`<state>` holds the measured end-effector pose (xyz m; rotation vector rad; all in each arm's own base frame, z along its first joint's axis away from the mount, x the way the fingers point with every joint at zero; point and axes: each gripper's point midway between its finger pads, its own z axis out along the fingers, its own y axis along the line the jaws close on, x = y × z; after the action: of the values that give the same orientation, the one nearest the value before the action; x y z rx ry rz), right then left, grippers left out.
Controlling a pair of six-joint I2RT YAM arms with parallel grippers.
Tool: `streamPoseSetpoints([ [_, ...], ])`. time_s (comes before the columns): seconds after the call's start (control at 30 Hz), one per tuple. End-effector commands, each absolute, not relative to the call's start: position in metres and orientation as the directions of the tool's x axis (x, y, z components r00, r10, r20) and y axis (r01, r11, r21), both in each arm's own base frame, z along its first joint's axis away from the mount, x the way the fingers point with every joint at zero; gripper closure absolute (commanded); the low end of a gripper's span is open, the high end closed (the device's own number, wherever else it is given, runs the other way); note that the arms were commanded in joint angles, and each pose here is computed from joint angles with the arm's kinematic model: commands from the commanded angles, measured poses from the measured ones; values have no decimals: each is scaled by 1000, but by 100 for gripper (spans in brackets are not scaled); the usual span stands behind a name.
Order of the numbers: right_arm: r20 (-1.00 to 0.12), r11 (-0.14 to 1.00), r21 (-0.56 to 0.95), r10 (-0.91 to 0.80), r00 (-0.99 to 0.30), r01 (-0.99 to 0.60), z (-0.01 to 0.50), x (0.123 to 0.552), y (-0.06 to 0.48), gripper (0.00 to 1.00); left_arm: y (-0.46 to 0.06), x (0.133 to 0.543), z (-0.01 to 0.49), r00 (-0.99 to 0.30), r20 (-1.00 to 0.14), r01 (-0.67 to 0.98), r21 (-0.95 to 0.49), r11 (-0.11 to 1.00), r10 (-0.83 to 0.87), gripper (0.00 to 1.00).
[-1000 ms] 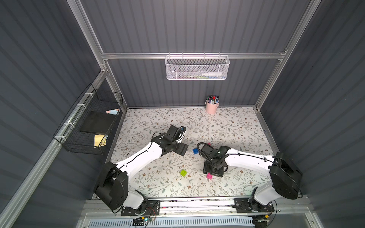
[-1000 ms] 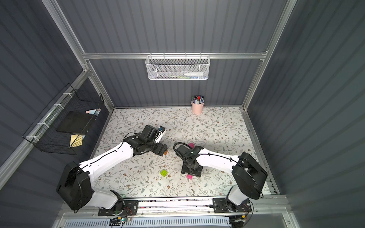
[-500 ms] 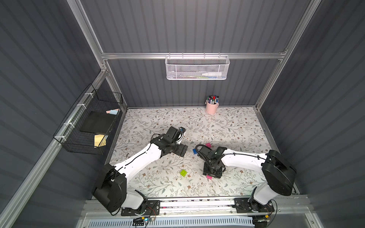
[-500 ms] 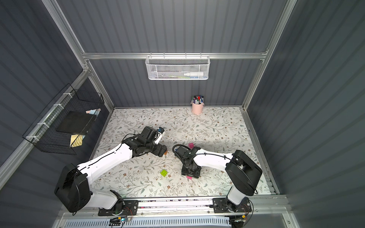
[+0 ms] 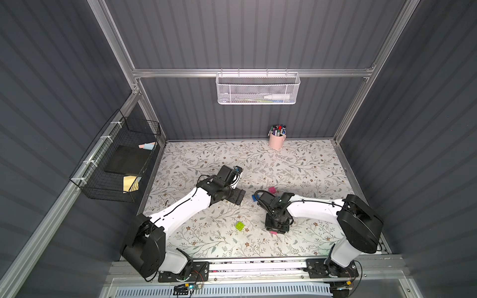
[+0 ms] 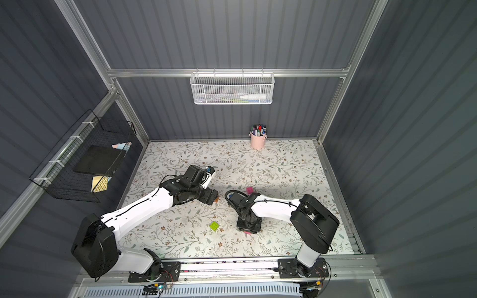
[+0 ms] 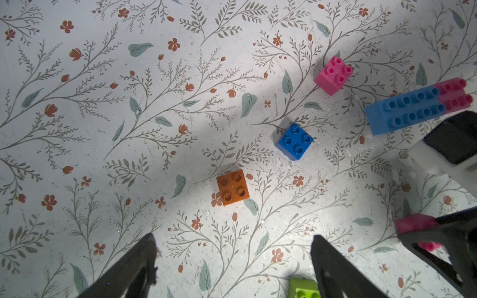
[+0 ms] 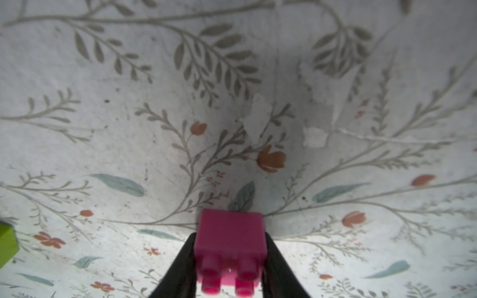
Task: Assemble the number 4 with lego
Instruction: Pick up the lego brick from the center of the board.
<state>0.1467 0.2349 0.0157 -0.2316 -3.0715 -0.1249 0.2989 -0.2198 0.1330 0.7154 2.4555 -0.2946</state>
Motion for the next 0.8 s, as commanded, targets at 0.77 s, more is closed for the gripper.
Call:
streamPoseSetpoints([
  [0.77,-14,997,71,8,-1000,7,133,226,177,79,-246,316,122,-678,-593,602,-109,791,434,10],
])
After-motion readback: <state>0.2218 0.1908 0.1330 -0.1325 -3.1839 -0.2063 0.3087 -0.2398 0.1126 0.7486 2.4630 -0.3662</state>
